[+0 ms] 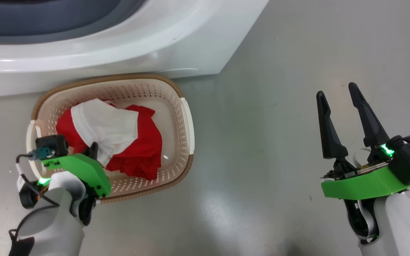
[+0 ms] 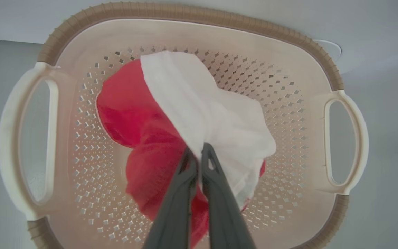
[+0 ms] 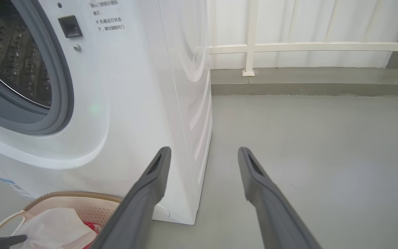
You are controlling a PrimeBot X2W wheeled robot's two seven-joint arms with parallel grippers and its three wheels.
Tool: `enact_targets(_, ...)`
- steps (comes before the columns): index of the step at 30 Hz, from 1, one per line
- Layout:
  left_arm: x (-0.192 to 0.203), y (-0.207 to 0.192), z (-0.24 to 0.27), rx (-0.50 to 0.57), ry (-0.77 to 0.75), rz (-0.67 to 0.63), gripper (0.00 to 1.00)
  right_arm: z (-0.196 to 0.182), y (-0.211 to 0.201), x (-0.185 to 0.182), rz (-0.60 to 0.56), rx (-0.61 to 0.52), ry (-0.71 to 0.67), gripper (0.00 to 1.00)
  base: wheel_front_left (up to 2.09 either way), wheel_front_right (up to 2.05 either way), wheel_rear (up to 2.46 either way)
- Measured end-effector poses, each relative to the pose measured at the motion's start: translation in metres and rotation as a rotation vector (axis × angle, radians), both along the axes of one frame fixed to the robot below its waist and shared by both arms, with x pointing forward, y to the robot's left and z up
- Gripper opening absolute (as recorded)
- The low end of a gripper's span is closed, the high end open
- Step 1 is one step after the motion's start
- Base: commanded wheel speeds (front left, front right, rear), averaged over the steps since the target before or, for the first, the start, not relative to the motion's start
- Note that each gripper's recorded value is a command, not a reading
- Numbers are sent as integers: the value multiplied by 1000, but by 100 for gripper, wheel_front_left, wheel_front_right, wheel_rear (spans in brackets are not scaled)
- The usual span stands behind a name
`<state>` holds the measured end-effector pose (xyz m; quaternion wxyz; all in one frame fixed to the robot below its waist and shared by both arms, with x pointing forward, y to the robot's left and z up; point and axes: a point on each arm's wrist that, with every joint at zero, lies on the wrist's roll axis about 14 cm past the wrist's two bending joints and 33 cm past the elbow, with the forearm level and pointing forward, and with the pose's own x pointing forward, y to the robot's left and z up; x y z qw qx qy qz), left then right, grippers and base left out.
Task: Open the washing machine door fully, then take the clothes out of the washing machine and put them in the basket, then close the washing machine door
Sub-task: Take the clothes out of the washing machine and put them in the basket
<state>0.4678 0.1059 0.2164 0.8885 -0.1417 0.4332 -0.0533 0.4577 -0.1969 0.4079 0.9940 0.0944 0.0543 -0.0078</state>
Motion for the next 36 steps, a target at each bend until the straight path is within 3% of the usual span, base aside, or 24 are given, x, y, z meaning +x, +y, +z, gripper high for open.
enact_targets(6,-5,-2,-16,4,47,-27,0,-12,0,0,0,-1,29,100,0,0,0)
enact_targets(8,-5,-3,-17,4,50,-39,41,-14,0,0,0,0,34,100,0,0,0)
enact_targets(10,-6,-3,-17,5,46,-41,100,-15,0,0,0,8,37,100,0,0,0)
enact_targets(20,10,-7,16,-11,-103,-32,100,-7,2,2,-5,31,17,100,0,0,0)
enact_targets(36,21,17,129,-90,-481,91,100,37,15,1,32,31,-80,100,0,0,0)
